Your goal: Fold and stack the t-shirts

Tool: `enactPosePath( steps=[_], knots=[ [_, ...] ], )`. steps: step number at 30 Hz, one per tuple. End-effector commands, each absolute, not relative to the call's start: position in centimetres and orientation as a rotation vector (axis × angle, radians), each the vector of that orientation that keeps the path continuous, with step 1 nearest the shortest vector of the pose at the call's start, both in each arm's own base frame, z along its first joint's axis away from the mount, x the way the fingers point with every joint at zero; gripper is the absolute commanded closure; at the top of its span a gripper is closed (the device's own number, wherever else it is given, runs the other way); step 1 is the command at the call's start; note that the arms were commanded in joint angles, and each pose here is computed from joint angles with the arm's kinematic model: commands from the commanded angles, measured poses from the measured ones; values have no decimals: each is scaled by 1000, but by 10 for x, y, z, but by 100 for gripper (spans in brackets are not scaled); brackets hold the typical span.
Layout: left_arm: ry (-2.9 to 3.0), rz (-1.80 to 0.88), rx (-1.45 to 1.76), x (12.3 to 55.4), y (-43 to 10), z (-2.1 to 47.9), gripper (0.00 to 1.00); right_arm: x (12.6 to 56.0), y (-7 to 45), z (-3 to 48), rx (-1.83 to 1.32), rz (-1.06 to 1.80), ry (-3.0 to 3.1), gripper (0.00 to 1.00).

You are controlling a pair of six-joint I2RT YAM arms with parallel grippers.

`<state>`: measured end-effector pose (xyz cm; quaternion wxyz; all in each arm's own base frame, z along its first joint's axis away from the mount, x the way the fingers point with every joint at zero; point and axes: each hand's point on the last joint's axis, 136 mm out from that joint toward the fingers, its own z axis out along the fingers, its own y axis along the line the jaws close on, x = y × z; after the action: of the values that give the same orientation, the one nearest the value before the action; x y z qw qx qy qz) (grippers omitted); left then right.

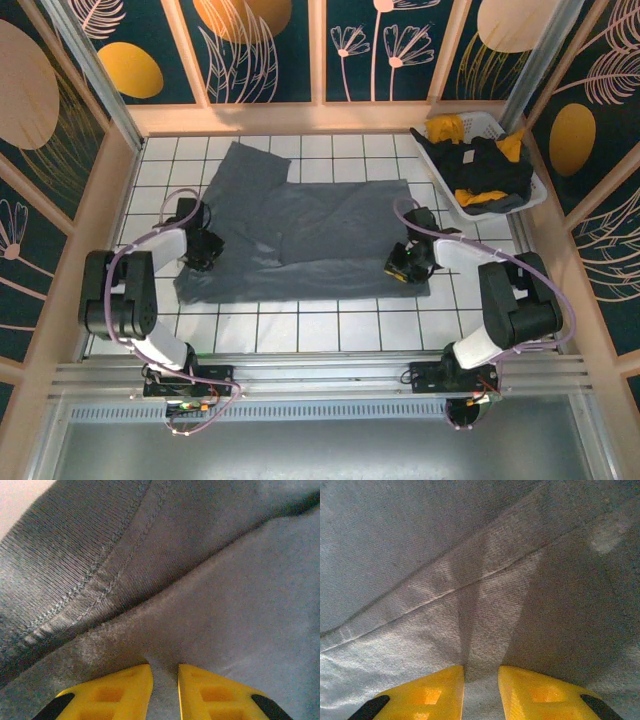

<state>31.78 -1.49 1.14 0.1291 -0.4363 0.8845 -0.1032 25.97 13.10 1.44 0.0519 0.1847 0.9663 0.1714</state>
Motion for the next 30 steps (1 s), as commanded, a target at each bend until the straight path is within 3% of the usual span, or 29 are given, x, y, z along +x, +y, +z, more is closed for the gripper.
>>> enactPosePath(
  steps=[1,10,16,21,26,30],
  knots=[
    [2673,-49,-1453,246,14,-19,75,187,117,-10,605,280,3198,71],
    [2649,87,-1510,205,36,-14,75,145,136,-5,483,314,3323,69],
    [2533,95,-1539,217,46,14,72,173,143,25,451,351,3199,64],
    [2326,-85,-1480,294,50,69,67,252,160,91,385,504,2837,52],
    [2349,-216,-1256,410,34,100,68,330,165,123,377,532,2626,53],
    [2436,-144,-1065,494,26,99,70,383,175,134,322,487,2593,55]
  ],
)
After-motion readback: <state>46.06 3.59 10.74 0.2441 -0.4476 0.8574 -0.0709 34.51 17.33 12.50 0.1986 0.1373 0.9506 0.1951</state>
